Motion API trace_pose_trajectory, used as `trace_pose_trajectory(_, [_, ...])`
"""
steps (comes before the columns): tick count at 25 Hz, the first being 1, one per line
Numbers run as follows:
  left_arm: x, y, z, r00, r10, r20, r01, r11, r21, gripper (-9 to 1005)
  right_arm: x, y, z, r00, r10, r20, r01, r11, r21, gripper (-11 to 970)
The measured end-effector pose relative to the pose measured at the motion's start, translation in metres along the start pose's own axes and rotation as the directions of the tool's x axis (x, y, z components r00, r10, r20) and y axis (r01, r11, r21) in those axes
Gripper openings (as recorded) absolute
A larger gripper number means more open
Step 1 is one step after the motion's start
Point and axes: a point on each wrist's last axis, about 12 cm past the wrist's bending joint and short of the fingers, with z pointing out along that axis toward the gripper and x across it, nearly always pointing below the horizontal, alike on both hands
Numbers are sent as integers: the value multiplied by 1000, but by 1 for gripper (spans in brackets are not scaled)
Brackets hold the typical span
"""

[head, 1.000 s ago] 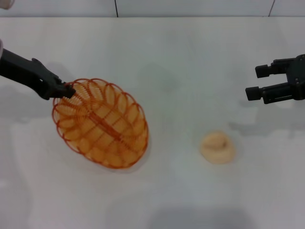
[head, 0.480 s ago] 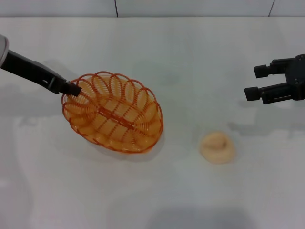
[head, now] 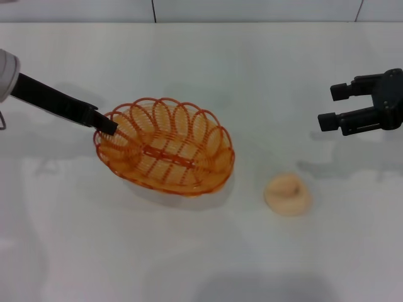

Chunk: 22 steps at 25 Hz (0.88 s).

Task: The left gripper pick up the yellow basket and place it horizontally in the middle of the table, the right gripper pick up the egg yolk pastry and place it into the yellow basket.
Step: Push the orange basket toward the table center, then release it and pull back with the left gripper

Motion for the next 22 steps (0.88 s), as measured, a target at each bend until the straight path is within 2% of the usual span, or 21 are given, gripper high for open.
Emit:
trace_pose_trajectory(7, [5,-4,10,997,-69,-24,69,997,19,75,-2,1,1,1000,-4,7,4,1000,-7,838])
trace_pose_trajectory(15, [23,4,16,979,-201,-40,202,979,6,73,-2,1,2,1000,-6,7,6,1000,-10,837])
trace_pose_trajectory(22, [29,7,20,967,-251,-39,251,968,-5,80,-5,1,3,1000,-12,8,12,1000,-15,836])
